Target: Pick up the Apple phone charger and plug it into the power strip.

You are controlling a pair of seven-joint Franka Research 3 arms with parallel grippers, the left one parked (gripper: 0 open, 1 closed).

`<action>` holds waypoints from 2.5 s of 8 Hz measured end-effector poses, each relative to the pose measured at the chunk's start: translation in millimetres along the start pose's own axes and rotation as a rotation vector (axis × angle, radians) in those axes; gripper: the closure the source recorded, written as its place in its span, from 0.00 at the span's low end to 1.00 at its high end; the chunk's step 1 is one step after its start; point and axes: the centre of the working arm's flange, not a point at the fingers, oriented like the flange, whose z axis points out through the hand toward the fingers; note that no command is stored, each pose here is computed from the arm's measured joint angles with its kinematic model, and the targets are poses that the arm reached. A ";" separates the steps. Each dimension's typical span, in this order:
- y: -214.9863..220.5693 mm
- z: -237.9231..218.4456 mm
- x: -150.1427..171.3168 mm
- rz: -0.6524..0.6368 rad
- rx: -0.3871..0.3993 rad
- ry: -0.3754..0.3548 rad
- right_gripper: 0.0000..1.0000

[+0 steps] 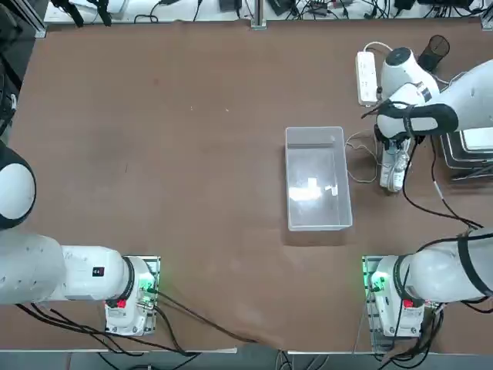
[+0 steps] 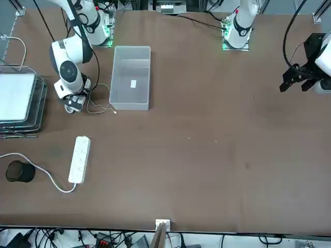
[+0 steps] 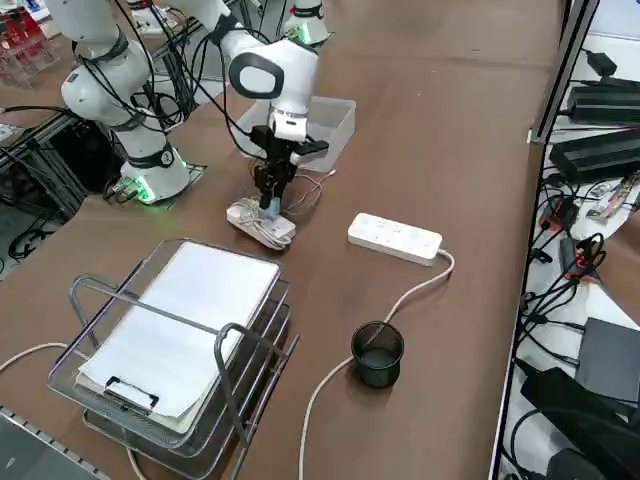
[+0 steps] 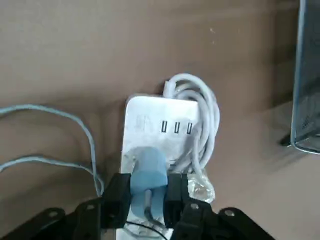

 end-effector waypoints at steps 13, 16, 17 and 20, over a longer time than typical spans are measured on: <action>-12.1 -135.5 158.1 0.027 0.352 0.005 0.63; -13.1 -114.6 185.2 0.035 0.389 -0.009 0.63; -17.6 -107.3 188.1 0.024 0.390 -0.005 0.63; -26.1 -89.0 194.1 -0.002 0.391 0.004 0.63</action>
